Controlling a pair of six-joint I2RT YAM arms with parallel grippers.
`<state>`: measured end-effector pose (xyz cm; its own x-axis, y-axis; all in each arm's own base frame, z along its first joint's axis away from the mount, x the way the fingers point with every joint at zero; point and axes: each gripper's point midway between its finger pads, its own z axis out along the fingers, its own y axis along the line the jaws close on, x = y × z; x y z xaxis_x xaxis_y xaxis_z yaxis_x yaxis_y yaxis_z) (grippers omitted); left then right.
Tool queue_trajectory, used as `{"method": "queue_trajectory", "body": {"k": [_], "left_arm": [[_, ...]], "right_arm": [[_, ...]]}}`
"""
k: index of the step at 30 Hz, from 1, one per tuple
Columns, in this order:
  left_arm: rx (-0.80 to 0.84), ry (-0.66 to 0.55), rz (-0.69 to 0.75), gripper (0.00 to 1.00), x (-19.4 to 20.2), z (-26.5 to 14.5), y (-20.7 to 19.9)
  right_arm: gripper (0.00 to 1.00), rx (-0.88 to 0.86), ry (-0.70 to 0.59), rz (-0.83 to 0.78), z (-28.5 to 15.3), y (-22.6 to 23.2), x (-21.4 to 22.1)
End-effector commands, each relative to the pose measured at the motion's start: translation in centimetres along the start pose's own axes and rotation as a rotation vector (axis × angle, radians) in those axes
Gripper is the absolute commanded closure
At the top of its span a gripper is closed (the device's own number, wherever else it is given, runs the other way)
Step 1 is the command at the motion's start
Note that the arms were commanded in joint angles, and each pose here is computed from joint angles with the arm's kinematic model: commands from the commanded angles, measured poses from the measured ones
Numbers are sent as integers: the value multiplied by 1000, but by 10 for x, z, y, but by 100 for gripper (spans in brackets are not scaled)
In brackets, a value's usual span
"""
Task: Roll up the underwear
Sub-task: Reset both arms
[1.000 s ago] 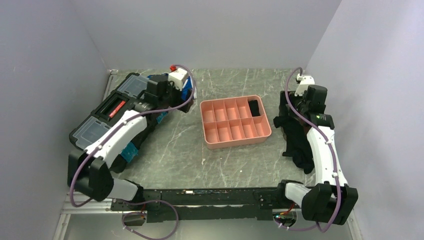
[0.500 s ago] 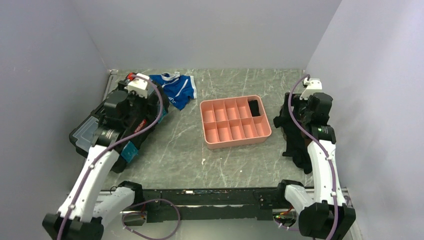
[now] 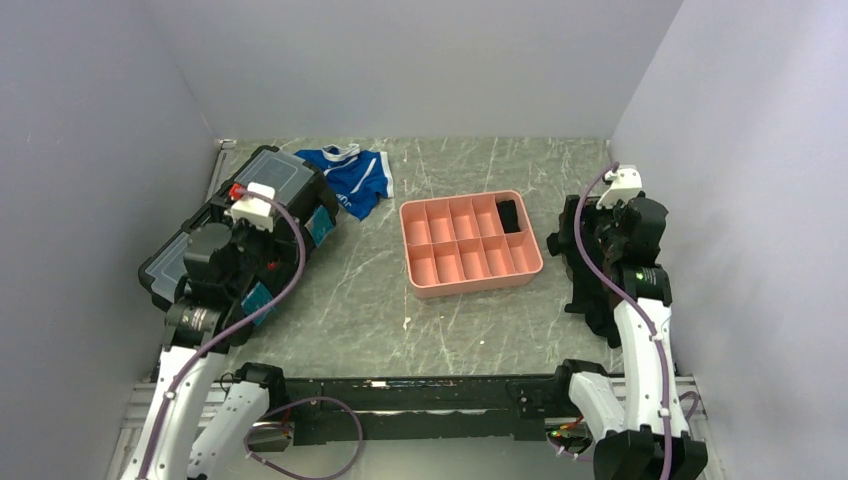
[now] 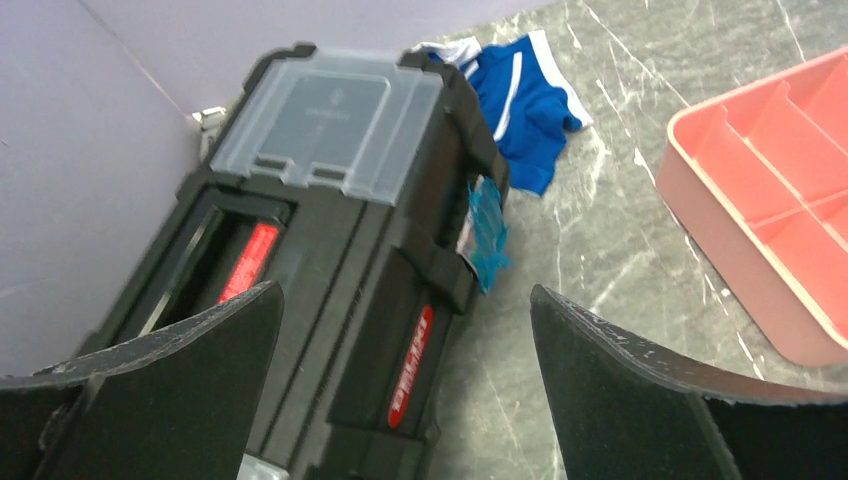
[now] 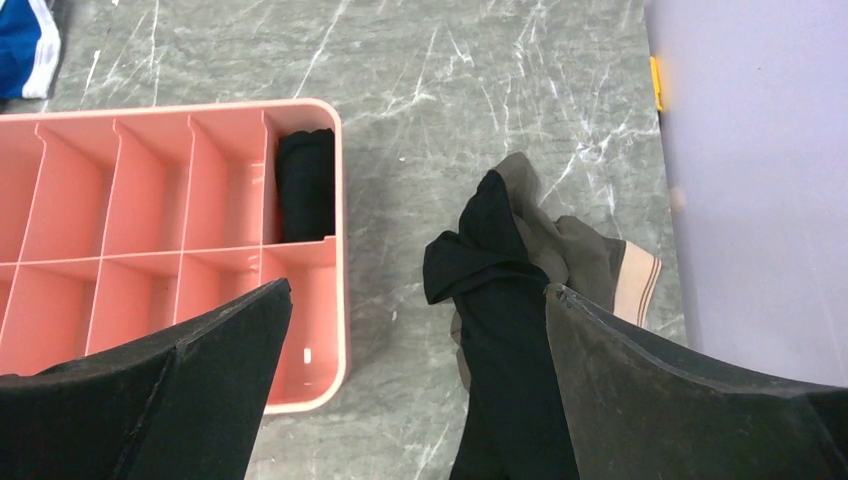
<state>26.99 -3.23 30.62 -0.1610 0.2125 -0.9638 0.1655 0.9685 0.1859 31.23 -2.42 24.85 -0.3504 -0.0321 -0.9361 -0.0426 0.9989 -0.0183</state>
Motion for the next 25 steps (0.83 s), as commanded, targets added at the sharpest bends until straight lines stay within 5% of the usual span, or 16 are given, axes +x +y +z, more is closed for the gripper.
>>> {"method": "queue_trajectory", "body": {"k": [1, 5, 25], "left_arm": [[24, -87, -61, 1, 9, -9, -7], [-24, -171, -110, 1, 16, -14, -1], [7, -122, -57, 1, 46, -8, -4]], "right_arm": [[0, 10, -108, -57, -13, -1, -17], [0, 6, -162, -70, -26, 1, -26], [0, -20, -188, -73, -35, 1, -28]]}}
